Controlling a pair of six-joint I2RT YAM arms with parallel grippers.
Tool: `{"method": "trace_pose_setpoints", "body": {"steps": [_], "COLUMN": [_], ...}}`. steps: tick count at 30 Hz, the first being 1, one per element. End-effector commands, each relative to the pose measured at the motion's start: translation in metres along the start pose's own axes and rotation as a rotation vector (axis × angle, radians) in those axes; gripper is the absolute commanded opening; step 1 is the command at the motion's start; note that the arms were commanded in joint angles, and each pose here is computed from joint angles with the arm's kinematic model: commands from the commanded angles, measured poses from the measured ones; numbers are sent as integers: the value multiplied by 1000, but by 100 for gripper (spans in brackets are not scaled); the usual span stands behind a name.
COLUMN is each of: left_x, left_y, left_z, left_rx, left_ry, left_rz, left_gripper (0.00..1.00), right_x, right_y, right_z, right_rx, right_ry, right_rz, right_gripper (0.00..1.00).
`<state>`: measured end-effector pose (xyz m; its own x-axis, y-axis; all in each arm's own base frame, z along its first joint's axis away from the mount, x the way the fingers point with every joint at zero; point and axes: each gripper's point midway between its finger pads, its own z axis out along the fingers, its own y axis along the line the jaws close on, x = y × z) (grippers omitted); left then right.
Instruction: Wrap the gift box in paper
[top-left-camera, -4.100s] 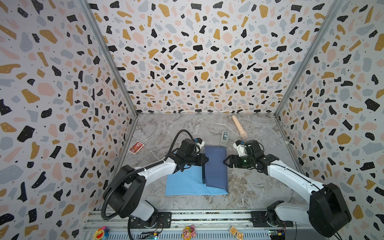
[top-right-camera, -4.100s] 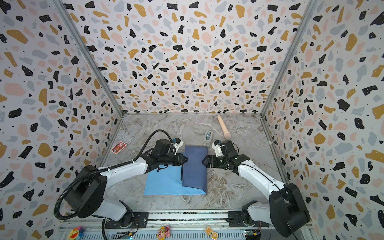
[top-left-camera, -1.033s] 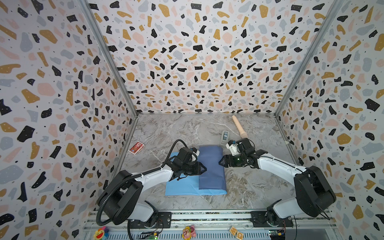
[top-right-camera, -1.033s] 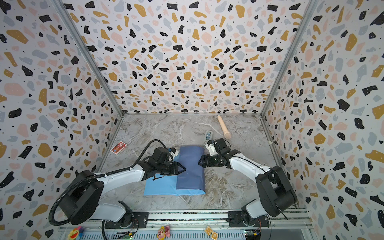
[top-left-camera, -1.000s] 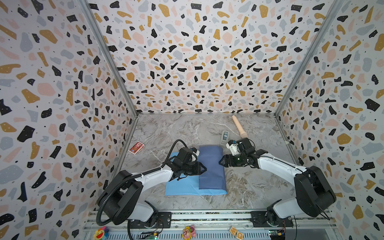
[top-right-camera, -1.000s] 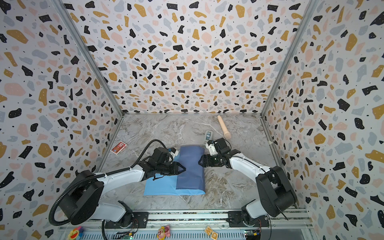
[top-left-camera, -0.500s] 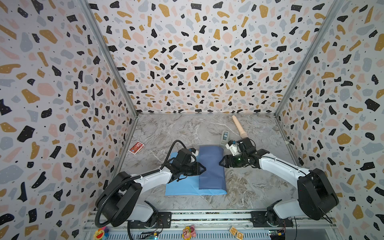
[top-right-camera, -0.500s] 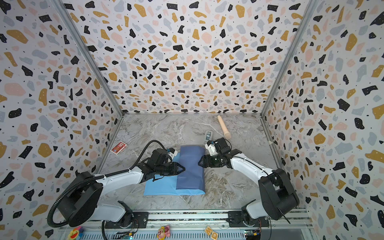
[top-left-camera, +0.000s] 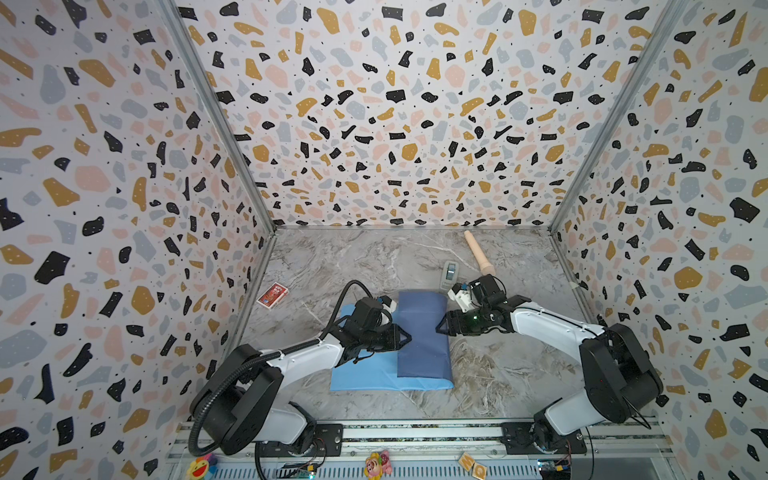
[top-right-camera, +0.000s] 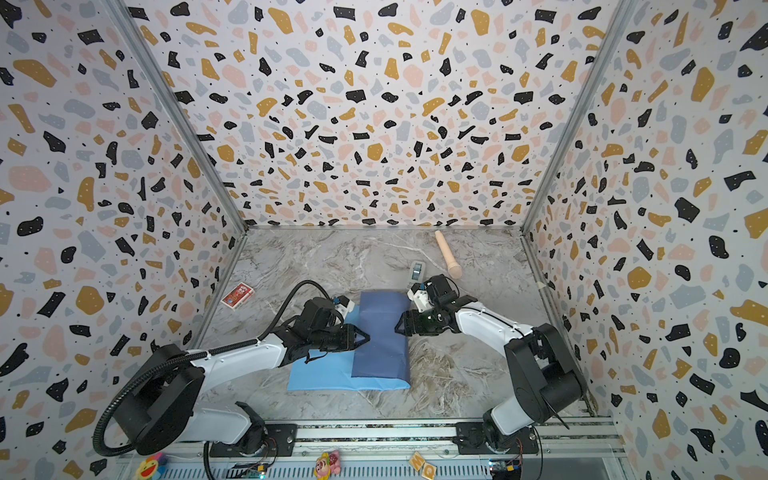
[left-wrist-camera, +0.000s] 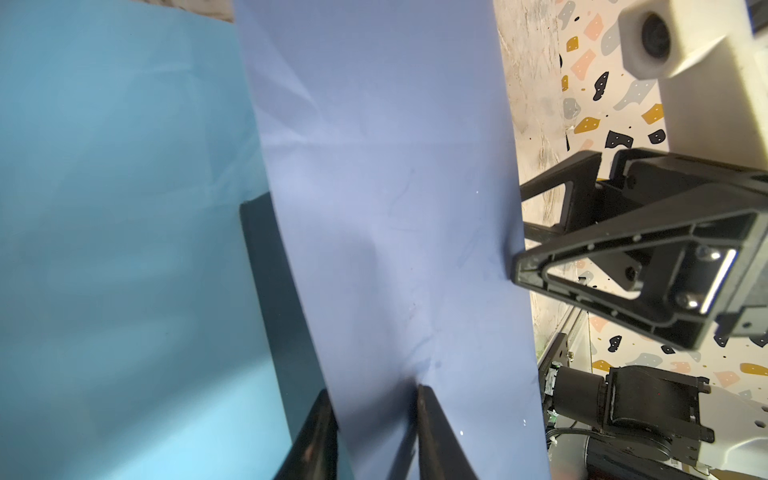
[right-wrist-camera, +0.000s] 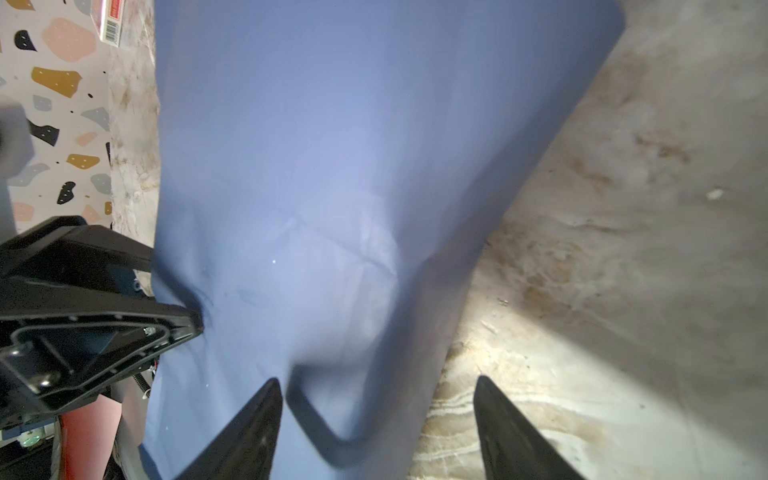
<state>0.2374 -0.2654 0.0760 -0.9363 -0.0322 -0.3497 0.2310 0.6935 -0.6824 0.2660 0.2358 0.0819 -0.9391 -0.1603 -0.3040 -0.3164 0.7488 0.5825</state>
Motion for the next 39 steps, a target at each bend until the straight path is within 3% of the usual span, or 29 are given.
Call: {"method": "trace_pose_setpoints", "body": {"steps": [1,17,28,39], "left_x": [43,48,48,39], "left_y": [57,62,65,58], "left_z": [3,2,1,0], "left_rx": [-208,-220,-231,-219], "left_ry": [114,120,116,94], "left_rz": [-51,-49,-41,-35], "left_gripper": [16,11,8,12], "right_x": [-8,-3,1,20], "right_y": [5,10,2,-21], "right_z": [-12,2,4,18], "right_rx": [-21,-108,-147,-60], "right_ry": [-3,46,68,108], "right_rz": [-31,3,20,70], "right_gripper": [76,72,79,77]}}
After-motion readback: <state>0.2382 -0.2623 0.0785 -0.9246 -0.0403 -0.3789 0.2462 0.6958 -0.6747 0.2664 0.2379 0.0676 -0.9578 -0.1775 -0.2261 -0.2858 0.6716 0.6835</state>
